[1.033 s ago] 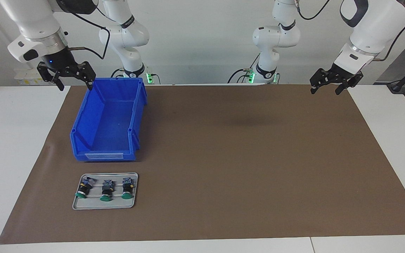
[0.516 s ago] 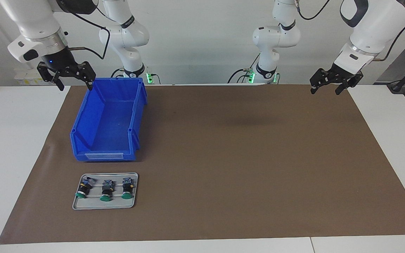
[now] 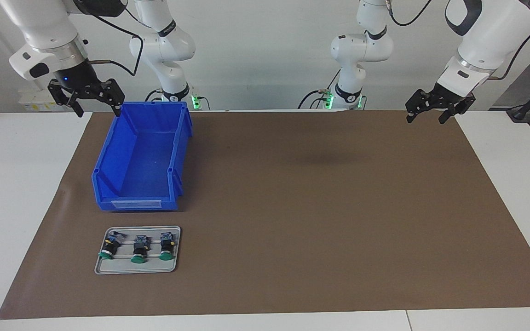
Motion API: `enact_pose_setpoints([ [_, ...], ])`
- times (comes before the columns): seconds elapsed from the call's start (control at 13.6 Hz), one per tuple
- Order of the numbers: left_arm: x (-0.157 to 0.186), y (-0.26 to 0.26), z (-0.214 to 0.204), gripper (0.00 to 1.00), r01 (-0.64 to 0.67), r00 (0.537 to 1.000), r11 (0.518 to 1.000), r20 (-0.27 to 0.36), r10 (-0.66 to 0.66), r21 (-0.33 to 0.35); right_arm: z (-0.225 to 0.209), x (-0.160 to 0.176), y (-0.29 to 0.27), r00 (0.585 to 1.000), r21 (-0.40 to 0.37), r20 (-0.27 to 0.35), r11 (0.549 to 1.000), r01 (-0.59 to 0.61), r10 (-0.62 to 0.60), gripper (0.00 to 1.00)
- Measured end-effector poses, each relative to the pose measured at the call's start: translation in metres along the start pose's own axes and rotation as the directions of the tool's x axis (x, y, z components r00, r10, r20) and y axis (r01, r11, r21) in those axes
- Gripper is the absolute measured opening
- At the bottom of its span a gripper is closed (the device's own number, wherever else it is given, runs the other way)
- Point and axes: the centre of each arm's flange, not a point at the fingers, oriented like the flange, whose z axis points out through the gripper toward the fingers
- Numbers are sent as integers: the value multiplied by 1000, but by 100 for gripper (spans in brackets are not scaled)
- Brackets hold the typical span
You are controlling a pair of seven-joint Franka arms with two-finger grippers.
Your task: Place and press button with both arms
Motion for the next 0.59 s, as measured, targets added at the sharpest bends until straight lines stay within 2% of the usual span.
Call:
enact_pose_setpoints([
  [0.22, 0, 0, 0, 100, 0, 1000, 1000, 0, 0, 0, 15, 17, -3, 1000, -5, -30, 1000, 5, -6, 100],
  [0.59, 0, 0, 0, 100, 0, 1000, 1000, 0, 0, 0, 93, 91, -11, 995, 9, -100, 1000, 6, -5, 100],
])
